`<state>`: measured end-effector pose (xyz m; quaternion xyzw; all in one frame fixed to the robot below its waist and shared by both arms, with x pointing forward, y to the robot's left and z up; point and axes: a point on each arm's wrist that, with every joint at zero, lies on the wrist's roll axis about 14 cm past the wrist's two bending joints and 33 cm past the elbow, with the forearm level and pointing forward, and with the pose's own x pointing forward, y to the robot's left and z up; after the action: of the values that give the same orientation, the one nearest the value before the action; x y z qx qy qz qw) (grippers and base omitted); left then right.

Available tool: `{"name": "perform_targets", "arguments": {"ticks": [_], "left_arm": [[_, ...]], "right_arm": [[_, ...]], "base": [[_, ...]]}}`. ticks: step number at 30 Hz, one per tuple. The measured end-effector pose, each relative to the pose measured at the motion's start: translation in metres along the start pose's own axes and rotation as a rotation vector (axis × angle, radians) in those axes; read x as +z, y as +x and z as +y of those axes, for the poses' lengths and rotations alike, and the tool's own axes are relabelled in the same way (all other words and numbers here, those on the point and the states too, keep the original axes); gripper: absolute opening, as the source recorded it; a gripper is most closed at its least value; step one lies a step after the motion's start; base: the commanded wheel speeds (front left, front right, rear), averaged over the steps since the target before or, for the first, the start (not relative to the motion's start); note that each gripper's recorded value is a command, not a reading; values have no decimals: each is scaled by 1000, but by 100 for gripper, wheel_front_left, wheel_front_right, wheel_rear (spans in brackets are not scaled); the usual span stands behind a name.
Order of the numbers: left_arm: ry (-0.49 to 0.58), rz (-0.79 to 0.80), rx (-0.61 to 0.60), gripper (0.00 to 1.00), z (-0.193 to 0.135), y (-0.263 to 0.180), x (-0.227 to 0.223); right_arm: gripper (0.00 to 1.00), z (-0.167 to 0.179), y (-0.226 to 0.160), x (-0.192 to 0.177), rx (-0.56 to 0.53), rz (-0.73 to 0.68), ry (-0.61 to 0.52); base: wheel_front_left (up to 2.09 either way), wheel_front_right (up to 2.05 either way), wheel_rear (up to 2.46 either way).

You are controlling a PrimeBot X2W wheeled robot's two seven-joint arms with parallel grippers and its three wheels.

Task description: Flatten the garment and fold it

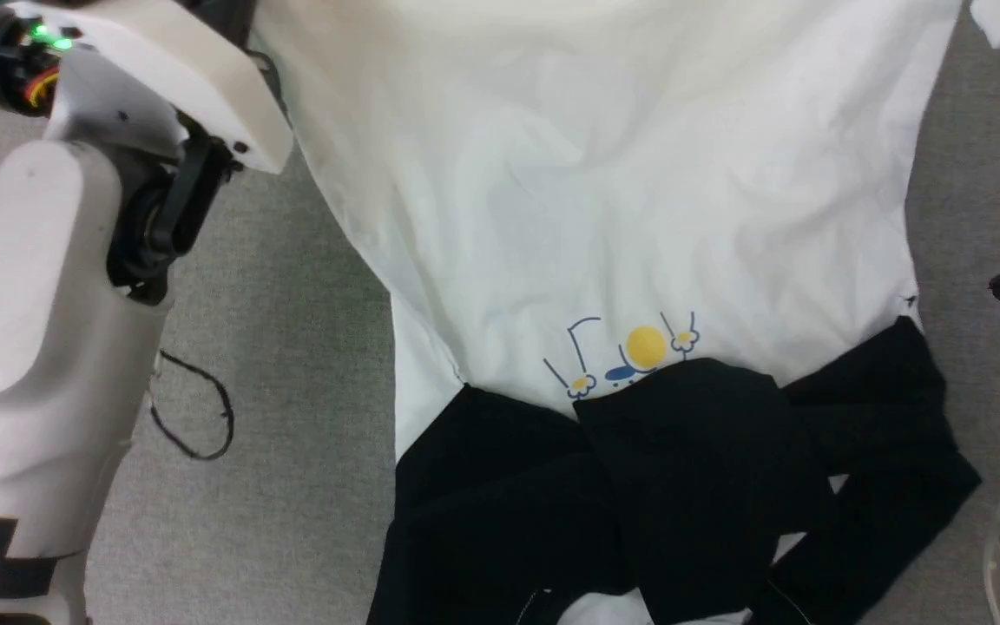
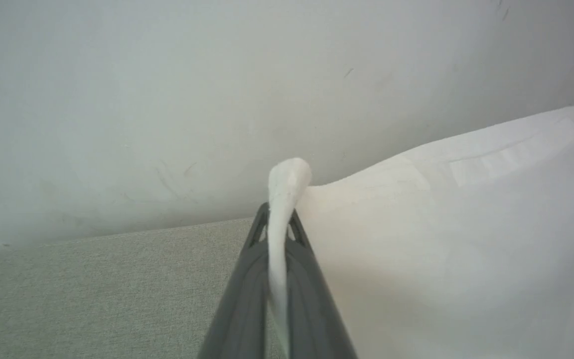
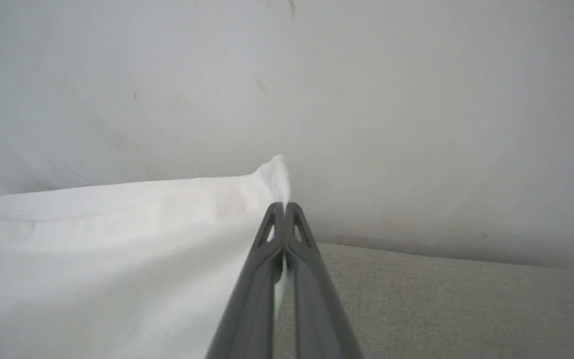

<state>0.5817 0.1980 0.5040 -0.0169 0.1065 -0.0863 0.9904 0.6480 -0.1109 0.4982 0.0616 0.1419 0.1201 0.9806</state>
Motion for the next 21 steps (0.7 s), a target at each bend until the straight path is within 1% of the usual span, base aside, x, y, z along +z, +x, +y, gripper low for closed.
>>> {"name": "perform_targets", "arguments": {"ticks": [4,8,14,21], "left_arm": [[-12,-42,-8,0,-3,-11,21],[-3,-68,-33,0,-13,-26,36],[-26,-108,-97,0,-36,-61,51],[-76,-107,-150,0,-58,-128,49]], "right_arm": [[0,-7,-24,22,-7,-53,-2],[0,-8,-51,35,-6,-91,15],[0,-10,-102,37,-7,-114,56],[0,-10,-176,34,-21,-149,124]], "base": [[0,0,0],[0,0,0],[0,0,0],[0,0,0]]}}
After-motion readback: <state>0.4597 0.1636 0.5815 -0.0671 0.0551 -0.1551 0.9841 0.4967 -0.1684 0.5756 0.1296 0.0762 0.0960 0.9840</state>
